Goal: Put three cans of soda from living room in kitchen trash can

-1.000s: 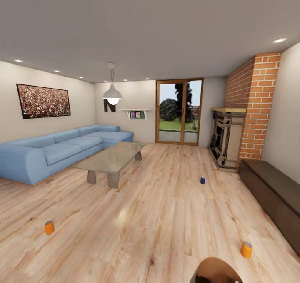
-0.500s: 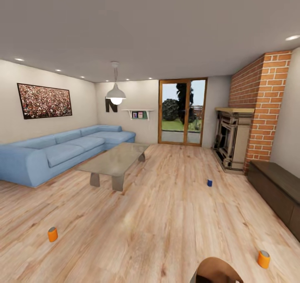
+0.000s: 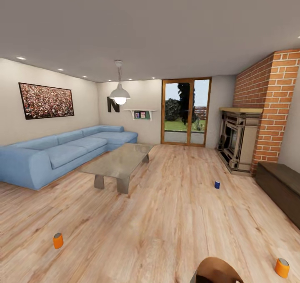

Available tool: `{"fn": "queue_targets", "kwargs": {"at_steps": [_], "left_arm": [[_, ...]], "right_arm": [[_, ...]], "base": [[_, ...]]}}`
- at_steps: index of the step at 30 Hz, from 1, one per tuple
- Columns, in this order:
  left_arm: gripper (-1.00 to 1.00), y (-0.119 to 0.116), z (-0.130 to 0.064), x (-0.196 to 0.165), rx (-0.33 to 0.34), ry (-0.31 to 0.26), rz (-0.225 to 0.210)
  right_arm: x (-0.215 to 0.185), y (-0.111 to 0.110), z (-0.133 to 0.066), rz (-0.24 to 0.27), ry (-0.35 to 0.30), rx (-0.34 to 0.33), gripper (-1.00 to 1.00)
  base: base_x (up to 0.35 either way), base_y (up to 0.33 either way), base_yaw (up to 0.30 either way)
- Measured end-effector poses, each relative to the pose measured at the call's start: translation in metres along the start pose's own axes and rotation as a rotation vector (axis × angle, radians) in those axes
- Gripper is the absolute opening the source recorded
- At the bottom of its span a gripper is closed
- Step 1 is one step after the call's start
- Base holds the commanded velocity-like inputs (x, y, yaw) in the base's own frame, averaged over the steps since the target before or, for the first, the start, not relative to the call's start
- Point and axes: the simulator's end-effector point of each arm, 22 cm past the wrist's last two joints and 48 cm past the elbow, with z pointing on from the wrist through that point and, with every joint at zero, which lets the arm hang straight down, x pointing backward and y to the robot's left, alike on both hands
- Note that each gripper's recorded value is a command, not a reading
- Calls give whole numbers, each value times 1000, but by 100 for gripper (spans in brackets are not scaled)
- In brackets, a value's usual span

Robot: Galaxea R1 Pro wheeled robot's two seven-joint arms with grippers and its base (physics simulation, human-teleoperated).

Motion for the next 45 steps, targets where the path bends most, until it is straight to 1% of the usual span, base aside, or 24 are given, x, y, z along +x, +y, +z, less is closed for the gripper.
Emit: {"fn": "queue_targets", "kwargs": {"at_steps": [11,33,45], "left_arm": [[100,0,0,0,1,2,0],[100,0,0,0,2,2,2],[100,-1,1,0,4,1,5]], "right_arm": [[0,0,0,1,0,1,-100],[-1,0,0,4,-1,2,-100],[-1,0,0,2,-2,1,-100]], "base": [[135,299,-26],[100,305,-229],[6,317,-47]]}}
